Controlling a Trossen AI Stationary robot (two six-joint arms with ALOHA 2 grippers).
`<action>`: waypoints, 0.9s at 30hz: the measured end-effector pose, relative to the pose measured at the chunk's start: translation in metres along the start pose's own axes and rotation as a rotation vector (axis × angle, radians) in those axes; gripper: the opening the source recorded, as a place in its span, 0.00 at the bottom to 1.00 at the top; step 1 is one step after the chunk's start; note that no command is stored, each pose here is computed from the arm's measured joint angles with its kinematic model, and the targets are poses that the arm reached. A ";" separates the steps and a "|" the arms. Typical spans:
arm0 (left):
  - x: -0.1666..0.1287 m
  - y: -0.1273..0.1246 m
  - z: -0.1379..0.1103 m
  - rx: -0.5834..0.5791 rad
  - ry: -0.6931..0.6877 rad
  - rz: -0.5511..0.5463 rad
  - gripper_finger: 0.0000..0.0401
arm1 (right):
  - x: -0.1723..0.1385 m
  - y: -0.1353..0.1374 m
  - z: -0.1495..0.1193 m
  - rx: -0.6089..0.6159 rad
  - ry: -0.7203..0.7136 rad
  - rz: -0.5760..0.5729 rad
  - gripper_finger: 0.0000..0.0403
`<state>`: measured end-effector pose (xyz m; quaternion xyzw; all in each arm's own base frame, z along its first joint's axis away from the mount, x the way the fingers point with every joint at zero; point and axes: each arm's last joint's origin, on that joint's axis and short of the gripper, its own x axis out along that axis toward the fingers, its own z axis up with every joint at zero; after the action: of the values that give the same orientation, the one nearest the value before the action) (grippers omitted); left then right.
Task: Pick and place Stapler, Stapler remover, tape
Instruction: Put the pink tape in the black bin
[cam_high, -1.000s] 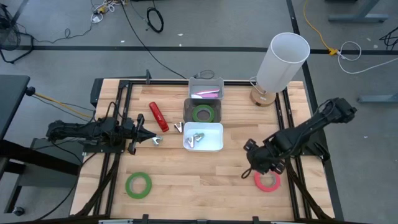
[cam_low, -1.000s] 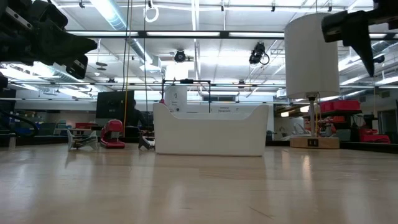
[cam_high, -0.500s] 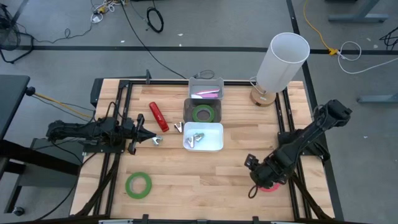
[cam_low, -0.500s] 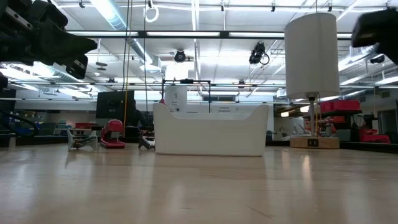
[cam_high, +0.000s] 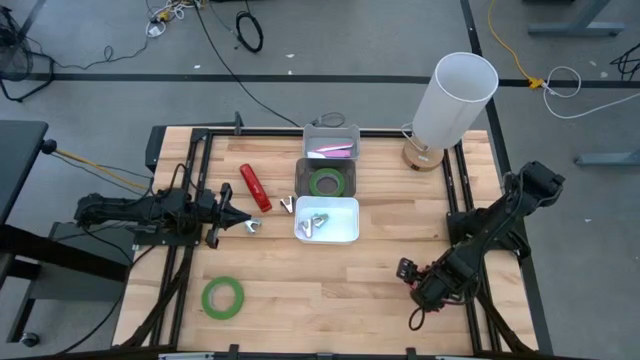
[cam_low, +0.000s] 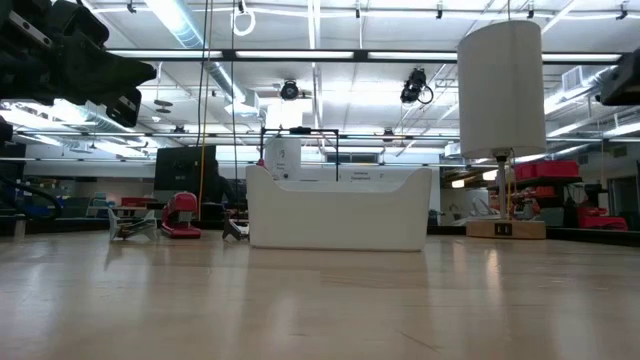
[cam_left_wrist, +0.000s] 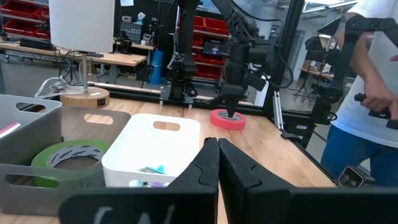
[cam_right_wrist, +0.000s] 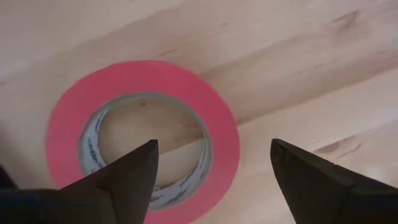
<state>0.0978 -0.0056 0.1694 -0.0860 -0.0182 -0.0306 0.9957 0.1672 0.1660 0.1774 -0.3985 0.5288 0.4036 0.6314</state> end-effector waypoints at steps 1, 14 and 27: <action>0.000 0.000 0.000 0.000 0.000 0.000 0.01 | 0.002 0.000 -0.001 0.001 -0.003 -0.001 0.77; 0.000 0.000 0.000 0.000 0.000 0.000 0.01 | 0.026 0.004 -0.014 -0.007 0.003 -0.085 0.73; 0.000 0.000 0.000 0.000 0.000 0.000 0.01 | 0.029 0.005 -0.015 -0.006 -0.004 -0.088 0.57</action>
<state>0.0978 -0.0056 0.1694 -0.0858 -0.0183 -0.0306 0.9957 0.1610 0.1562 0.1465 -0.4226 0.5084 0.3776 0.6484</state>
